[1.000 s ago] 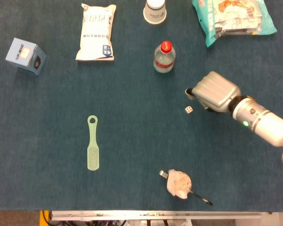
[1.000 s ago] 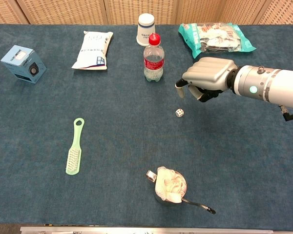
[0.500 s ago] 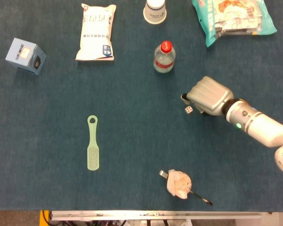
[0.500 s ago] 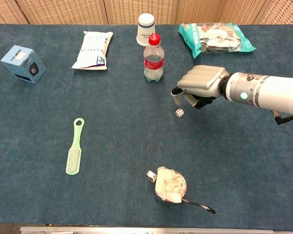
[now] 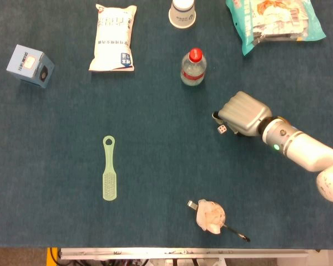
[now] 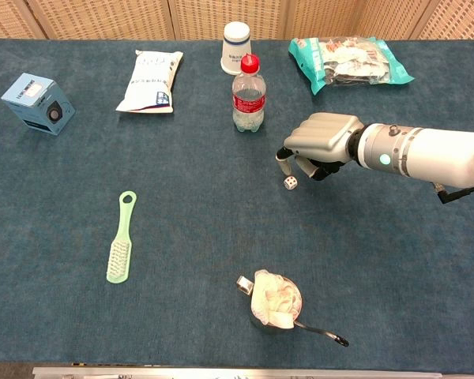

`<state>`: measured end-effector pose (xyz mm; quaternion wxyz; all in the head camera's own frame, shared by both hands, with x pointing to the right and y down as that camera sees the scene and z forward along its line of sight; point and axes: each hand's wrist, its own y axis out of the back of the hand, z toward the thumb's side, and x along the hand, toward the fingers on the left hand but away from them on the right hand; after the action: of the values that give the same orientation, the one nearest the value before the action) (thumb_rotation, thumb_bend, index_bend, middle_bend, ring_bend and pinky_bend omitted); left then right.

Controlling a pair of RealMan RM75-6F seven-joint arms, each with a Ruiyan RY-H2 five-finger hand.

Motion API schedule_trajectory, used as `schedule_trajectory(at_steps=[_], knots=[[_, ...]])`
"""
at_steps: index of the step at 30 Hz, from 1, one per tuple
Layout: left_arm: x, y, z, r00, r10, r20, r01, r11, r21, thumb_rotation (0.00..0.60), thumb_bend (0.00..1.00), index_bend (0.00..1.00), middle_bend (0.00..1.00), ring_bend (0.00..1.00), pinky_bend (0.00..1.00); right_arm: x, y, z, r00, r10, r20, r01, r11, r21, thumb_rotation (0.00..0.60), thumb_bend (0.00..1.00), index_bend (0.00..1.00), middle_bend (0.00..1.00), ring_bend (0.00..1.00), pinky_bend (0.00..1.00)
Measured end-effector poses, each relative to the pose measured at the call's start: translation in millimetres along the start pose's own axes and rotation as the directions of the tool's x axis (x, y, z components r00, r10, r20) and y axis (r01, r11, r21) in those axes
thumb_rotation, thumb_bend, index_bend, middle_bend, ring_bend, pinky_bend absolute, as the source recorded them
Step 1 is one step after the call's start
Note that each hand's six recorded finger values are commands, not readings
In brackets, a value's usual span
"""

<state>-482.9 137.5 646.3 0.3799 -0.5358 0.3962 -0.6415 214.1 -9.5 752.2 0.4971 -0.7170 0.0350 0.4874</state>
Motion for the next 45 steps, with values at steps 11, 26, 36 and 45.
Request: schedule_trajectory(at_steps=[11,26,36,45], knots=[[0,1,-1,1.0,0.001,-0.001,-0.001,1.0,0.002,0.6,0.0,0.44,0.37,0.3,0.56,-2,-4,3,1.0,0.011,-0.01,-0.011,1.0,-0.007,0.6,1.0,0.38,1.0,0.95,1.0],[0,1,0,1.0,-0.003,-0.005,0.003,1.0,0.005,0.6,0.0,0.44,0.37,0.3,0.56,18,-6,11,0.999,0.016,-0.033,-0.016,1.0,-0.009,0.6,1.0,0.38,1.0,0.96,1.0],[0,-2,1,1.0,-0.01,-0.005,0.01,1.0,0.012,0.6,0.0,0.44,0.37,0.3,0.56,39,-9,9,1.0,0.019,-0.017,-0.019,1.0,0.011,0.6,1.0,0.38,1.0,0.95,1.0],[0,-3,0,1.0,-0.014,-0.007,0.014,1.0,0.014,0.6,0.0,0.44,0.37,0.3,0.56,54,-13,1,1.0,0.012,0.017,-0.012,1.0,-0.016,0.6,1.0,0.38,1.0,0.95,1.0]])
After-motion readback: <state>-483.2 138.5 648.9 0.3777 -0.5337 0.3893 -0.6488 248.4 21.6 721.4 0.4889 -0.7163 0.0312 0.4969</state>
